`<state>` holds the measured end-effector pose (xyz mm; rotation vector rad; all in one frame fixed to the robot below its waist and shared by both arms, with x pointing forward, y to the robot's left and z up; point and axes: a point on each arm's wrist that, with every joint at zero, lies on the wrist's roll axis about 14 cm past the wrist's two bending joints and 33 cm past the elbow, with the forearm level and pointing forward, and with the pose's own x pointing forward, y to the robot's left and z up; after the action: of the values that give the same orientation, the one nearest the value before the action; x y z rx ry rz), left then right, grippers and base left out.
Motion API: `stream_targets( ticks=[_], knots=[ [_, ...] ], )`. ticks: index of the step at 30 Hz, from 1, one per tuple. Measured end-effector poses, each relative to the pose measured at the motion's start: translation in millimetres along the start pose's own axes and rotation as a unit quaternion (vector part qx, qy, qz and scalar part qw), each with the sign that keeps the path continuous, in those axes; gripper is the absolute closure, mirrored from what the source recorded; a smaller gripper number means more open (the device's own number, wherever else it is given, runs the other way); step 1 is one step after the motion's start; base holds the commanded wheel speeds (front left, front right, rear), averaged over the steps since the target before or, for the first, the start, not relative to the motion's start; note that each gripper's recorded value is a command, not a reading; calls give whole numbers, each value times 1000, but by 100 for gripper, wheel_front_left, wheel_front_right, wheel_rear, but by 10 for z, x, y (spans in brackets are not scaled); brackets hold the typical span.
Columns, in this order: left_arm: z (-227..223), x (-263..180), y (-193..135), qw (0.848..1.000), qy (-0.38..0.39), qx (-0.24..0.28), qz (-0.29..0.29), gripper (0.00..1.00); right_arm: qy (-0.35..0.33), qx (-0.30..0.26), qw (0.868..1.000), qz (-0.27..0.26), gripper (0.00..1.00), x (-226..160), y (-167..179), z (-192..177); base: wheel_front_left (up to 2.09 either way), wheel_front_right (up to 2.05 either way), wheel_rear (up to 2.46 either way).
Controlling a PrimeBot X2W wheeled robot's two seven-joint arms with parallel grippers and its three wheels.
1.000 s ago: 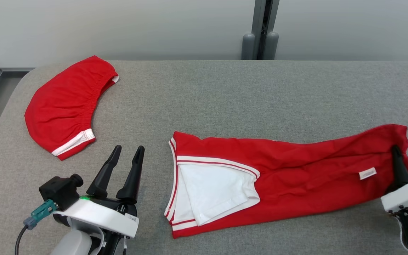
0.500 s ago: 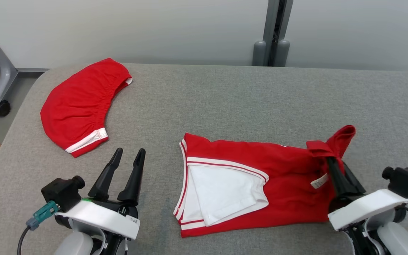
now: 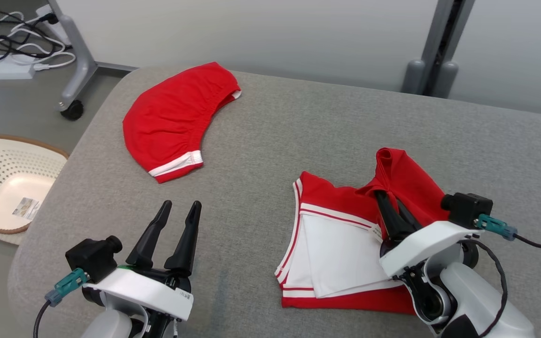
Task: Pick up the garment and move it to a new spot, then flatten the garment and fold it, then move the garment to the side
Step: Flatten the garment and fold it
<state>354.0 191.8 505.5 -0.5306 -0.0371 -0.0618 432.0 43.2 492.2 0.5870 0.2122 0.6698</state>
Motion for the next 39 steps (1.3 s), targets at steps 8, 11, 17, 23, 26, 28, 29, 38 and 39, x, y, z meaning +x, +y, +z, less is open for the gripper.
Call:
stream_targets(
  ticks=[8, 11, 17, 23, 26, 28, 29, 38, 39],
  knots=[
    [98, -182, 220, 999, -14, 4, 40, 0, 66, -14, 998, 12, 100, 252, 161, -438, 0, 0, 0],
    [111, -228, 269, 999, -17, 5, 49, 0, 87, -18, 996, 25, 100, 293, 265, -574, 0, 0, 0],
    [91, -257, 309, 998, -14, 3, 56, 0, 122, -29, 992, 18, 100, 291, 235, -782, 0, 0, 0],
    [72, -240, 318, 998, -11, 1, 56, 0, 135, -32, 990, 27, 51, 281, 295, -848, 0, 0, 0],
    [66, -224, 303, 999, -10, 0, 53, 0, 140, -28, 989, 29, 0, 252, 325, -878, 0, 0, 0],
    [60, -214, 288, 999, -9, 0, 51, 0, 146, -25, 989, 27, 0, 225, 322, -899, 0, 0, 0],
    [58, -209, 281, 999, -9, 0, 49, 0, 148, -24, 988, 25, 0, 211, 313, -909, 0, 0, 0],
    [53, -149, 208, 999, -9, -1, 35, 0, 120, -9, 992, 48, 0, 237, 490, -710, 0, 0, 0],
    [56, -140, 197, 999, -9, -1, 33, 0, 114, -9, 992, 52, 0, 238, 507, -662, 0, 0, 0]
  ],
)
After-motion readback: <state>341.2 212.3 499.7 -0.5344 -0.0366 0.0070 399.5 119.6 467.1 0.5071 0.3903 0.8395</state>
